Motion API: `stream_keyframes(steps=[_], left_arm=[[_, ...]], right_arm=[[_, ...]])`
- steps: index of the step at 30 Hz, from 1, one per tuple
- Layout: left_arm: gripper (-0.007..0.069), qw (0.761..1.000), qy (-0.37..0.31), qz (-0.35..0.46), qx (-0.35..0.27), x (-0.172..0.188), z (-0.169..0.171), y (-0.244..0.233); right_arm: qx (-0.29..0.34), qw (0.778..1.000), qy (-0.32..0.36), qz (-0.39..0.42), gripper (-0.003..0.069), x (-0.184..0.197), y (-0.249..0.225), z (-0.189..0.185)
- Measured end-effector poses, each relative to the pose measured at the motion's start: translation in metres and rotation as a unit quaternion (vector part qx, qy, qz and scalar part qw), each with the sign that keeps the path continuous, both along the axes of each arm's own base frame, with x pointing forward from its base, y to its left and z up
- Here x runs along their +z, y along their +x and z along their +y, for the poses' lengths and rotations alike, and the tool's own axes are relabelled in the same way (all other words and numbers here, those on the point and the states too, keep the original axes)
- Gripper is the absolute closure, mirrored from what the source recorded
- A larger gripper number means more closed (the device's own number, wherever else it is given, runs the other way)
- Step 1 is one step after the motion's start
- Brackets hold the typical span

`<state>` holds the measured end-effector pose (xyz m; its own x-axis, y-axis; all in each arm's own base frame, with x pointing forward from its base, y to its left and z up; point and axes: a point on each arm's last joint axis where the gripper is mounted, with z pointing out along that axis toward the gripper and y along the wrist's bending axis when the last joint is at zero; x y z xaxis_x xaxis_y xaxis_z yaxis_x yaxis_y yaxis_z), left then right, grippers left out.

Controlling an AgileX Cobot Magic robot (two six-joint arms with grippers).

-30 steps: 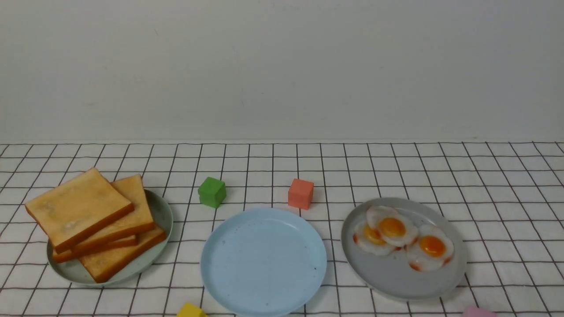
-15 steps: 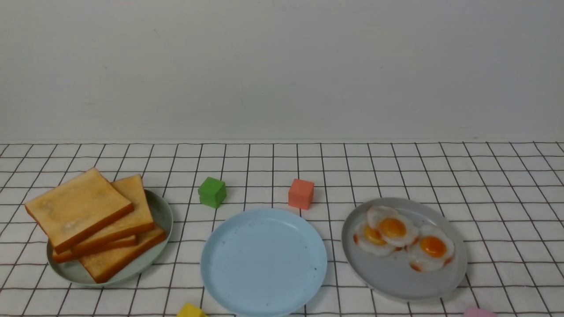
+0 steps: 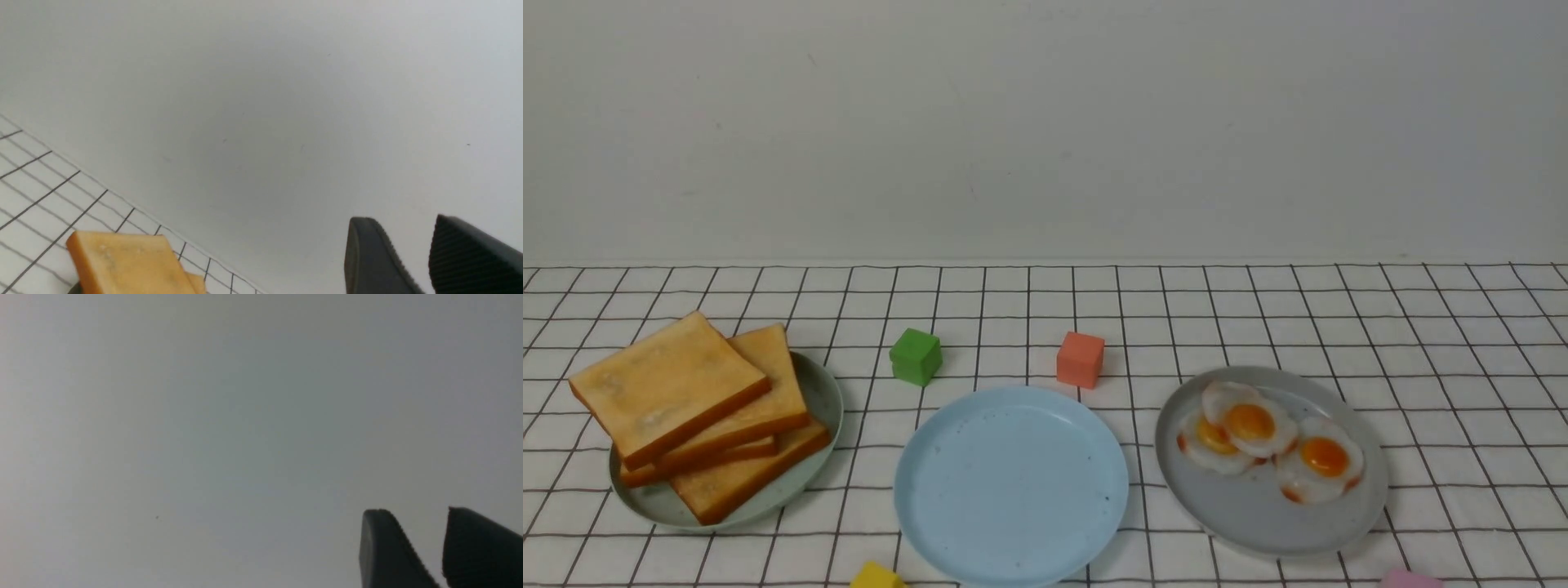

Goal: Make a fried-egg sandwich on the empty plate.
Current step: Use the left arm to grab a slice of bread

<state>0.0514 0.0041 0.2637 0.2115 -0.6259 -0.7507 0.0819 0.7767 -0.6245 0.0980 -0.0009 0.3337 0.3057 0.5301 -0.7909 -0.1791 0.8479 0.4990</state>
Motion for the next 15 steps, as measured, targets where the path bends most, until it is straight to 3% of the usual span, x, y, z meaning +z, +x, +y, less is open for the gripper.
stream_keyframes(steps=[7, 10, 15], left_arm=[[0.0387, 0.997, 0.042, 0.065, -0.03, 0.068, -0.007, -0.008], [0.0387, 0.989, 0.034, 0.138, -0.05, 0.079, -0.01, -0.005], [0.0387, 0.965, 0.01, 0.252, -0.069, 0.069, -0.012, 0.005]], right_arm=[[-0.011, 0.987, -0.135, 0.086, 0.0418, 0.054, 0.043, 0.005], [-0.025, 0.978, -0.136, 0.154, 0.0418, 0.06, 0.064, 0.001], [-0.041, 0.948, -0.134, 0.284, 0.0418, 0.036, 0.097, -0.005]])
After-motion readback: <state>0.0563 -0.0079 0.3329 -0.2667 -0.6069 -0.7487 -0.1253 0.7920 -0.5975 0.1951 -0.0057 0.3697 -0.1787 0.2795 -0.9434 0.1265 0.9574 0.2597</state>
